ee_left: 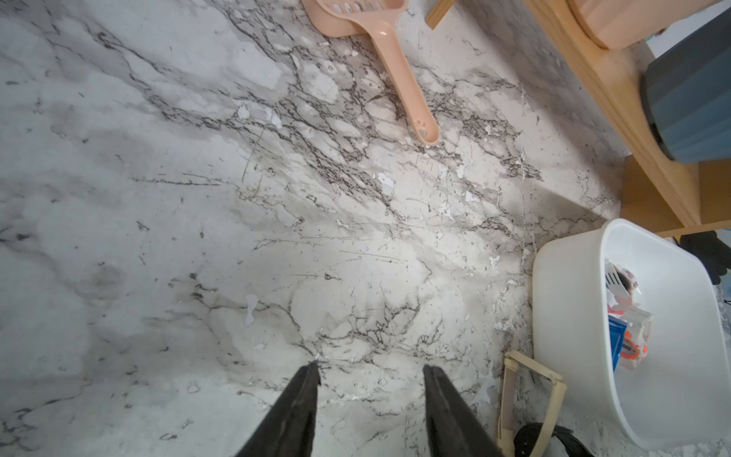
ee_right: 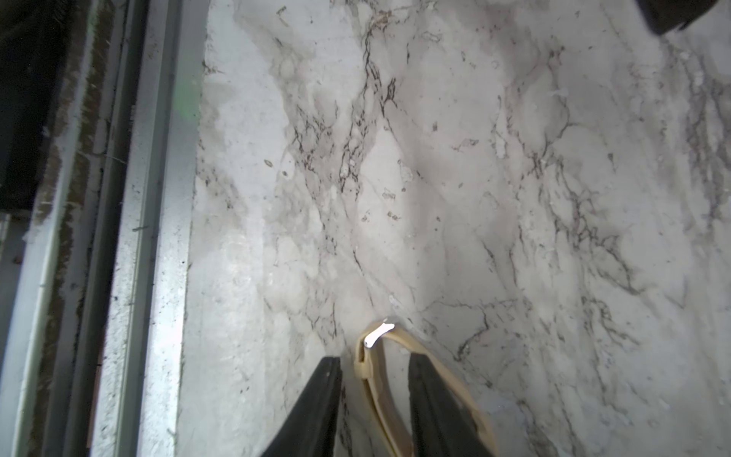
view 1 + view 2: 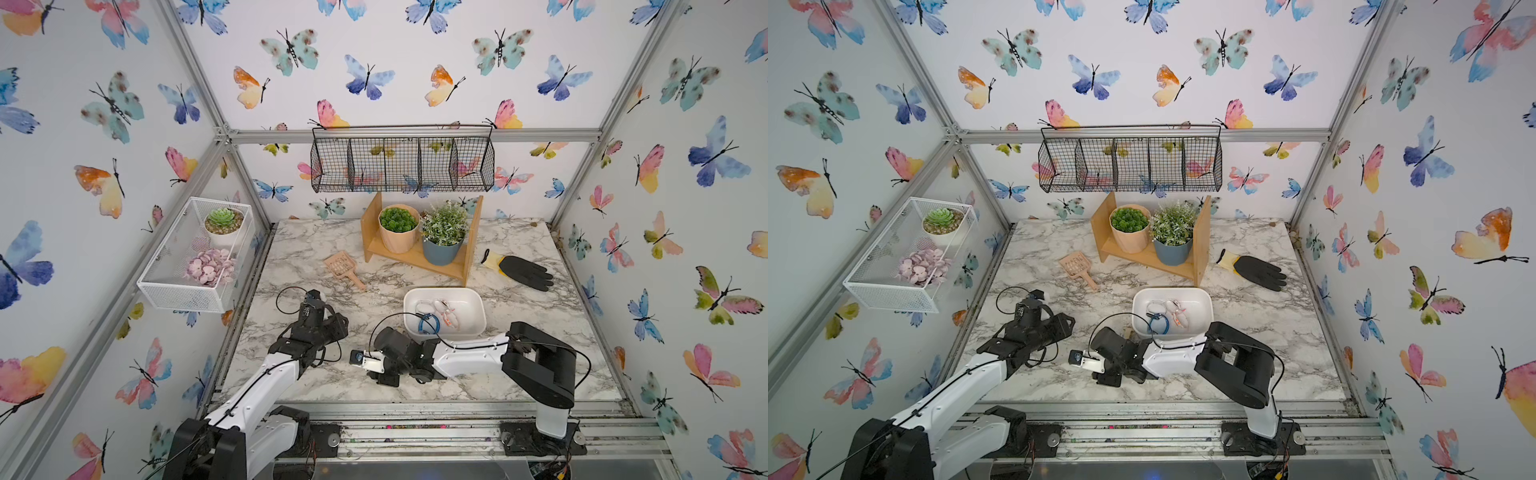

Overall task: Put the watch into the storage box
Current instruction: Pick up the watch at the center of the board.

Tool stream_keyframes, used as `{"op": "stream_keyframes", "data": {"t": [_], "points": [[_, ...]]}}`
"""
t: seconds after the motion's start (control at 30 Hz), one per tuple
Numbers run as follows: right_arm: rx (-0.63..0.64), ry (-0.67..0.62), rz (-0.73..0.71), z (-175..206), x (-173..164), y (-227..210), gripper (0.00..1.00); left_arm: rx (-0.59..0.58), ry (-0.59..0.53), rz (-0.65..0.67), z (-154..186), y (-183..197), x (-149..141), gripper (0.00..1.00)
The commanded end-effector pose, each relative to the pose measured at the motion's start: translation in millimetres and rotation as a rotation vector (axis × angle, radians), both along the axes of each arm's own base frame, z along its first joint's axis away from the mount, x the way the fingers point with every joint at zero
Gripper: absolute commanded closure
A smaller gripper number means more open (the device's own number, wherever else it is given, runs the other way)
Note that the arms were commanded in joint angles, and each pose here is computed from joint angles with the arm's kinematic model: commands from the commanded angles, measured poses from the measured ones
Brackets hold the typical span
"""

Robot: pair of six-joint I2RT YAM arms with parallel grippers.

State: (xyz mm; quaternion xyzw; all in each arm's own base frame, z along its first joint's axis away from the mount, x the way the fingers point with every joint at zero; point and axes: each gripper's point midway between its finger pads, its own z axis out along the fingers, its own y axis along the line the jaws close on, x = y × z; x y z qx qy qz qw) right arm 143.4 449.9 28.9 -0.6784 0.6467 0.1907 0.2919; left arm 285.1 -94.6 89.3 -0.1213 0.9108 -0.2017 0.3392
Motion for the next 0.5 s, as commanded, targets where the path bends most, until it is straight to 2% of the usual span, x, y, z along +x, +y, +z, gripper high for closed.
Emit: {"op": "stream_keyframes", "data": {"t": [0.0,0.13,0.3,0.47], "points": [[-0.048,-0.007,-0.007,-11.8,-0.3,-4.8,0.65,-0.012,-0.016,-0.026,5.0,-3.4,2.0,0.52],[-0.065,-0.001,-0.011,-19.9,0.1,-4.4,0.69,-0.011,-0.013,-0.028,3.6,-3.5,1.2,0.52],[-0.069,0.004,-0.023,-23.6,0.8,-4.9,0.86,-0.009,-0.014,-0.028,3.5,-2.9,-0.1,0.52],[-0.034,0.006,-0.014,-14.3,-1.3,-2.4,0.96,-0.009,-0.019,-0.032,5.7,-3.3,-0.1,0.52]]}}
